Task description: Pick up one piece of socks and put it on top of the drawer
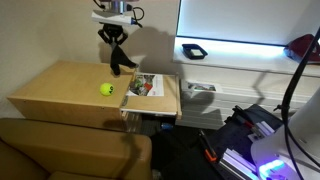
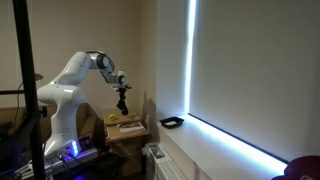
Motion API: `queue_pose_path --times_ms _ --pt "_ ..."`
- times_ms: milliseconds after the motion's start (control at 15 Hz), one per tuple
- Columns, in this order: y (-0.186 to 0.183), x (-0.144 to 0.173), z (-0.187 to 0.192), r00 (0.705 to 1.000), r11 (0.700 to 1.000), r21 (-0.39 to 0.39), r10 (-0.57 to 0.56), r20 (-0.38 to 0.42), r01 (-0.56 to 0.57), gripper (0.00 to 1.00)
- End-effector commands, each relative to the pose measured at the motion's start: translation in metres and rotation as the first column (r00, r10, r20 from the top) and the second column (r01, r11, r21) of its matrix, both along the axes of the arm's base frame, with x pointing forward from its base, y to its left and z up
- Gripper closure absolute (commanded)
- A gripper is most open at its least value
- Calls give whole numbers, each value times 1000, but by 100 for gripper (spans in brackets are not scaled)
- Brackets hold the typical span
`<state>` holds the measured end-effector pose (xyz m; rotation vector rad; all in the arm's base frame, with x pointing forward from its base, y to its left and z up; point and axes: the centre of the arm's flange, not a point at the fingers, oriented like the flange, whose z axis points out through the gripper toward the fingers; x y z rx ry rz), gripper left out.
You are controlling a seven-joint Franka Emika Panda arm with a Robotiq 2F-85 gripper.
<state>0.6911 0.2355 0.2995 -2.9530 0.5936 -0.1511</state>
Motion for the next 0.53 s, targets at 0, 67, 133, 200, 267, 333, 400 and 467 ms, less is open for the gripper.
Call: queue_pose_path --times_ms 0,67,133,200,267,333,400,467 --pt "25 43 -21 992 1000 -8 -1 125 2 99" --pt "31 49 -28 988 1000 -18 5 152 -2 99" --pt "36 53 -34 983 1000 -30 11 182 -6 99" --pt "38 56 -38 980 999 -35 13 200 -6 99" --pt "40 58 -44 979 999 -39 11 202 -3 99" --pt "40 58 -49 982 999 -37 13 190 -6 99" --pt "40 55 -54 986 999 -32 17 168 -11 99" --pt "39 53 -58 988 1000 -22 14 154 -10 99"
